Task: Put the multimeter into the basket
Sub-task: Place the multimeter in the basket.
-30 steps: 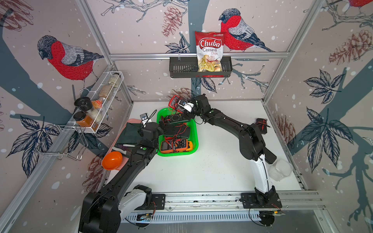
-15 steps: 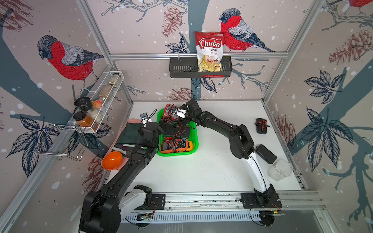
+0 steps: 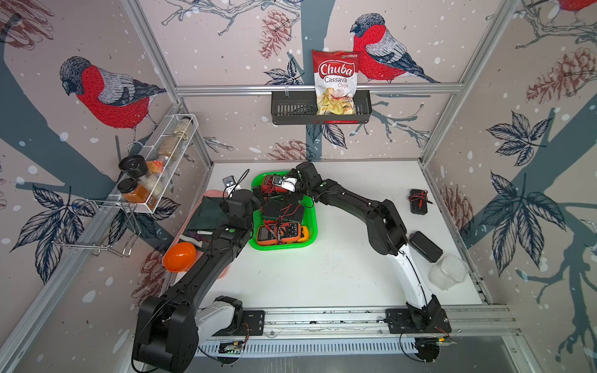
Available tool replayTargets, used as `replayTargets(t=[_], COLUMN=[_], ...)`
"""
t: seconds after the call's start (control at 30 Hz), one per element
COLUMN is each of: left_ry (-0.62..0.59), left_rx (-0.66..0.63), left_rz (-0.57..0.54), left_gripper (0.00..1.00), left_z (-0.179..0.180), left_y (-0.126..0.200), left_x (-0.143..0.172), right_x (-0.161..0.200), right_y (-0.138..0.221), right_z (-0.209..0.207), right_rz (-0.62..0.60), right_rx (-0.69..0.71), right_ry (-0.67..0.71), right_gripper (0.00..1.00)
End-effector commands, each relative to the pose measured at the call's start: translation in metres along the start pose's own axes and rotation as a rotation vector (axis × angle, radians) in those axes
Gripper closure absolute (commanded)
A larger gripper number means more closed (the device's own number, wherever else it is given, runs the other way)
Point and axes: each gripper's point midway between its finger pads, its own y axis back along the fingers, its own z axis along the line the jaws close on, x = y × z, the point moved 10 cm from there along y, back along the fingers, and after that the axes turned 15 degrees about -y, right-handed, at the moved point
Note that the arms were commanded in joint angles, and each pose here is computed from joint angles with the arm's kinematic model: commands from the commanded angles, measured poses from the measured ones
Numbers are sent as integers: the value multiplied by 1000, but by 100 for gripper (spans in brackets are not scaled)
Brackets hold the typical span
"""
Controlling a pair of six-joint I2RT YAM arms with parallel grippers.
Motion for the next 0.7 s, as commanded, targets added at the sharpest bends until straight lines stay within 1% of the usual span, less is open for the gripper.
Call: replayTargets(t=[0.0,0.2,0.3,0.4,0.47,0.53,0.6,0.67], left_ry=[13,13,13,21,28,33,38,45], left_rx=[25,26,24,30,37,51,60,65], left_rz=[-31,-30,-28,-28,-31,-31,-33,-36], left_gripper=[2,2,2,2,2,2,2,2], left_z=[-2,-1,0,0,1,1,2,3], left_y=[-1,-1,0,2,4,7,10,12], left_x=[-8,-8,-8,-8,-8,-8,-7,-5], right_x=[-9,-21,-32,-38,-41,-41,-39,-33], right_y=[7,24,45,73,94,116,137,157], right_z=[2,4,3,3,0,-7,-19,-32], right_rz=[-27,-54,-86,-150,-202,-254,-301,-323], right_rx=[-21,-12,-2,6,14,28,70,118], right_ry=[22,28,15,-12,-52,-123,-221,-324], right_gripper=[0,0,0,0,0,0,0,0])
